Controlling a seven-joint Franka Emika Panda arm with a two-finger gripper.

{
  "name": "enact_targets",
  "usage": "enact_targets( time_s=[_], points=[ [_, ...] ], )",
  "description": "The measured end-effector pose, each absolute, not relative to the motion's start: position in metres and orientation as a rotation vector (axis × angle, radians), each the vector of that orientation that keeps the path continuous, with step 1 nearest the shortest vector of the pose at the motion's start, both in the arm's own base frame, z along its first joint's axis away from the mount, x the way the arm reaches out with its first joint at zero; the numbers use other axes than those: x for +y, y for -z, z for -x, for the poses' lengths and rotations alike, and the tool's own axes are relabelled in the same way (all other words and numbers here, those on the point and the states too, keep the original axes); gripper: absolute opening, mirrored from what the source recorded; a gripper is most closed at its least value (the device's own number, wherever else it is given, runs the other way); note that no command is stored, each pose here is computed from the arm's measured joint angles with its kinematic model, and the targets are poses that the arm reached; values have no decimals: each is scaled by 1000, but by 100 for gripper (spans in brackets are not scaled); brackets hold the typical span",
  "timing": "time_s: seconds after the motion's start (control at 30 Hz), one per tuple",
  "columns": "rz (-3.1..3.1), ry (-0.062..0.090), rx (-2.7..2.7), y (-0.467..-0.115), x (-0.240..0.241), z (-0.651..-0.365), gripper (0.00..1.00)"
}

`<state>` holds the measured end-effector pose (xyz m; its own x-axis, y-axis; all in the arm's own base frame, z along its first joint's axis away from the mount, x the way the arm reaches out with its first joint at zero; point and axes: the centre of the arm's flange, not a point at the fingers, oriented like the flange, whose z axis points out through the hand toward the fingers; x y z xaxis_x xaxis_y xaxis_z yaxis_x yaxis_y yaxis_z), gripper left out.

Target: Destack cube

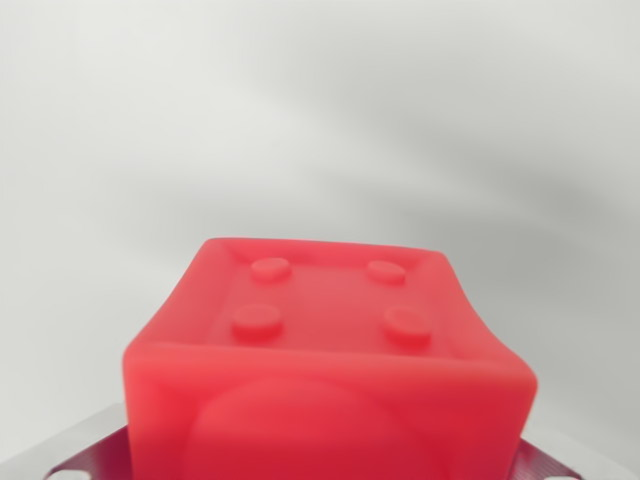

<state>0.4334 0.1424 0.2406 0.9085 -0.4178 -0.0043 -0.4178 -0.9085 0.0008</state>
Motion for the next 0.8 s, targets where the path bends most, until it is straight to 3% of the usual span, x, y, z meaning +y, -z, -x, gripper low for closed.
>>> enact_targets(
  time_s=[0.8],
  points=[
    [3078, -2, 619, -235, 185, -438, 0]
  ],
)
